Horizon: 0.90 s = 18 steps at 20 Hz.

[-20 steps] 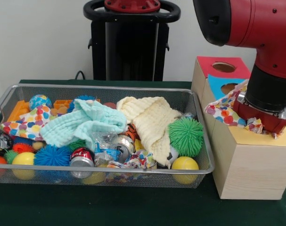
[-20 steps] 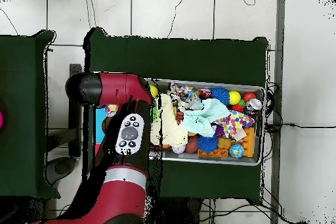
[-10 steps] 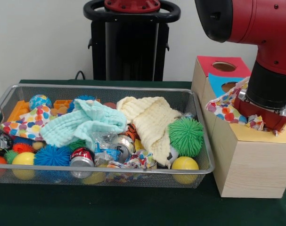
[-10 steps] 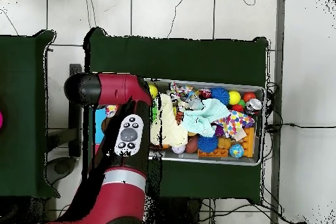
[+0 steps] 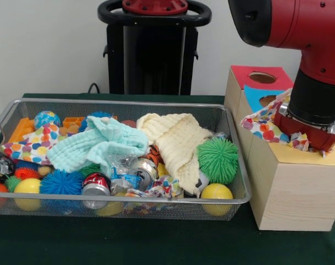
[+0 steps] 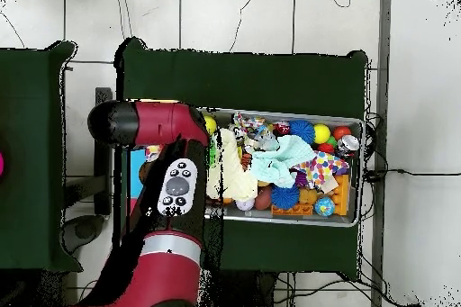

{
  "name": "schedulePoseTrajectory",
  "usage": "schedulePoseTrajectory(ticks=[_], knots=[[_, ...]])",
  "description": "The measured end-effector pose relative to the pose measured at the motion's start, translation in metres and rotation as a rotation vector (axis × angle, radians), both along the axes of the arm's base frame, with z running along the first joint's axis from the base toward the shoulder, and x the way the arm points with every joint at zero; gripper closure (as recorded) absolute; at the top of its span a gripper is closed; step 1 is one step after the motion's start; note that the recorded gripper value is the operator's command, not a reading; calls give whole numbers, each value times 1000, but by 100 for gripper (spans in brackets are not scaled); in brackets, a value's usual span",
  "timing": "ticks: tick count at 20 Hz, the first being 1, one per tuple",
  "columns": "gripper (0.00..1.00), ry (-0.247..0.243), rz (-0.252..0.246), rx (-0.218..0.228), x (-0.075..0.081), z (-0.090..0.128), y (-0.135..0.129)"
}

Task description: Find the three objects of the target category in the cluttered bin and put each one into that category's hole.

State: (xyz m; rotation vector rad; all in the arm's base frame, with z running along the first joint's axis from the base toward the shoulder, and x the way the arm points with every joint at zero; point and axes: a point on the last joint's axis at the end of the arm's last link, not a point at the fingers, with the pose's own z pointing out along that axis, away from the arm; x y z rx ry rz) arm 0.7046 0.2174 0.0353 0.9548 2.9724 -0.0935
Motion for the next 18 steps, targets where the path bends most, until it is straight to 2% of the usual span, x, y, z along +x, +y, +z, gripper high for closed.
schedulePoseTrajectory(ticks=[6,9,11,13,15,18], knots=[[100,-42,-7,8,-4,2,-4],[100,-104,-10,23,-8,2,-6],[100,-128,-13,32,-9,2,-5],[100,-169,-22,53,-12,15,-4],[100,-186,-25,62,-14,28,-3],[100,-220,-30,75,-13,62,-3]])
